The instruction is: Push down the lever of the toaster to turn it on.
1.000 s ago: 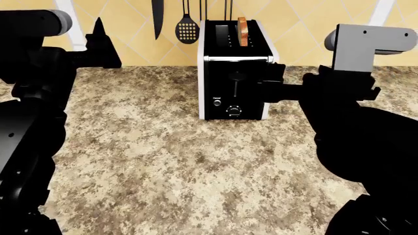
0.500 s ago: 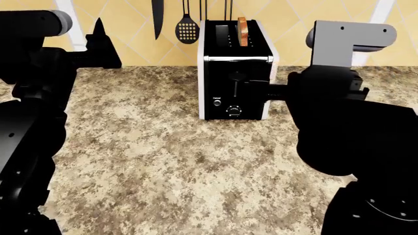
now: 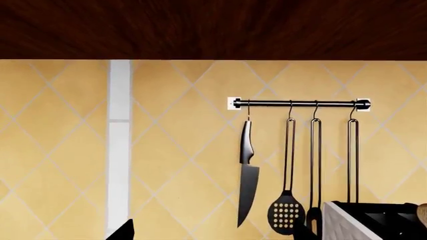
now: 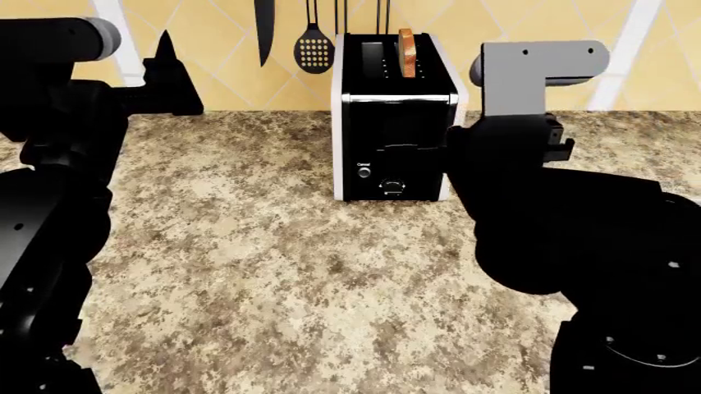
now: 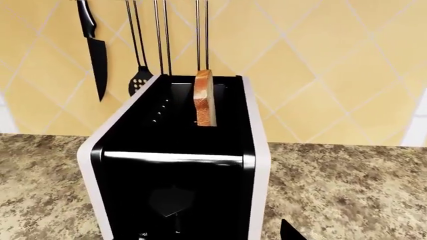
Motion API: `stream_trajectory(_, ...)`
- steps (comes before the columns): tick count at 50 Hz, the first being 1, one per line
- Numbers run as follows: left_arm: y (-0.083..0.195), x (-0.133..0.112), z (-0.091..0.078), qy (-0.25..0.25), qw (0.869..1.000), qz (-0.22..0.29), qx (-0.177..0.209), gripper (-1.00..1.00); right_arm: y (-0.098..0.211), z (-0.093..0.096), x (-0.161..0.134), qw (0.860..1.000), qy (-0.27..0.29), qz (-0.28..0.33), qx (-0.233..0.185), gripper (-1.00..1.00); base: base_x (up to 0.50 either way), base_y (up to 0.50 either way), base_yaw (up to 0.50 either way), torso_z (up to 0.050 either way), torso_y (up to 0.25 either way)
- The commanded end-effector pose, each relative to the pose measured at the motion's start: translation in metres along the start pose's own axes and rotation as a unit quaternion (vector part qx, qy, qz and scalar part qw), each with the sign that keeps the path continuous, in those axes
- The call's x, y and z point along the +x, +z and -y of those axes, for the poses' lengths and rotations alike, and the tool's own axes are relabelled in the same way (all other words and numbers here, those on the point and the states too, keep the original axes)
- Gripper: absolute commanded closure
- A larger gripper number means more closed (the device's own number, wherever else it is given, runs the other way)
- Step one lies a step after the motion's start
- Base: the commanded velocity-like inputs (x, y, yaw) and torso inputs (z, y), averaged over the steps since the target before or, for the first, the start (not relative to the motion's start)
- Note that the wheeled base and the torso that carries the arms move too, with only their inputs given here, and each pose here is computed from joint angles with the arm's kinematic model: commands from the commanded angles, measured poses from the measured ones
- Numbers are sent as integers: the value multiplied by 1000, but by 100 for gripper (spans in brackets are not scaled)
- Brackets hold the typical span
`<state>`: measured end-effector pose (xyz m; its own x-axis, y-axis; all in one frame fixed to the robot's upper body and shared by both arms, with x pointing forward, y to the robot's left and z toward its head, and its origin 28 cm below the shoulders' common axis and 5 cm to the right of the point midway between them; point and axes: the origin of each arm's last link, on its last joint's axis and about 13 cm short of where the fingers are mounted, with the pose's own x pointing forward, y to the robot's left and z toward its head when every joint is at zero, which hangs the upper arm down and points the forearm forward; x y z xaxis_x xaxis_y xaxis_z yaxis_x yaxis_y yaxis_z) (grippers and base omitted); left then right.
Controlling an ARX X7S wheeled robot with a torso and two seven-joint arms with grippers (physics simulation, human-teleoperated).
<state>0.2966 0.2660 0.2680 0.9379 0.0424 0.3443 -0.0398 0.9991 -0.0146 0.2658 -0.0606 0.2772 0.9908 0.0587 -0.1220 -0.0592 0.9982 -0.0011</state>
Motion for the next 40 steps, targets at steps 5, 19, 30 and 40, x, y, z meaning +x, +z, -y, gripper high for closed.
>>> stream_trajectory(5, 0, 0, 0, 1, 1000, -1, 1, -100, -4, -2, 13, 1000, -6, -22, 9, -100, 0, 0, 0, 0, 0)
stream_trajectory(19, -1, 0, 0, 2, 1000, -1, 1, -100, -7, -6, 25, 998, -37, -43, 21, -100, 0, 0, 0, 0, 0)
stream_trajectory(30, -1, 1, 0, 2, 1000, -1, 1, -100, -8, -10, 25, 999, -21, -35, 9, -100, 0, 0, 0, 0, 0)
stream_trajectory(40, -1, 1, 0, 2, 1000, -1, 1, -100, -7, -10, 23, 999, -30, -11, 2, -100, 0, 0, 0, 0, 0)
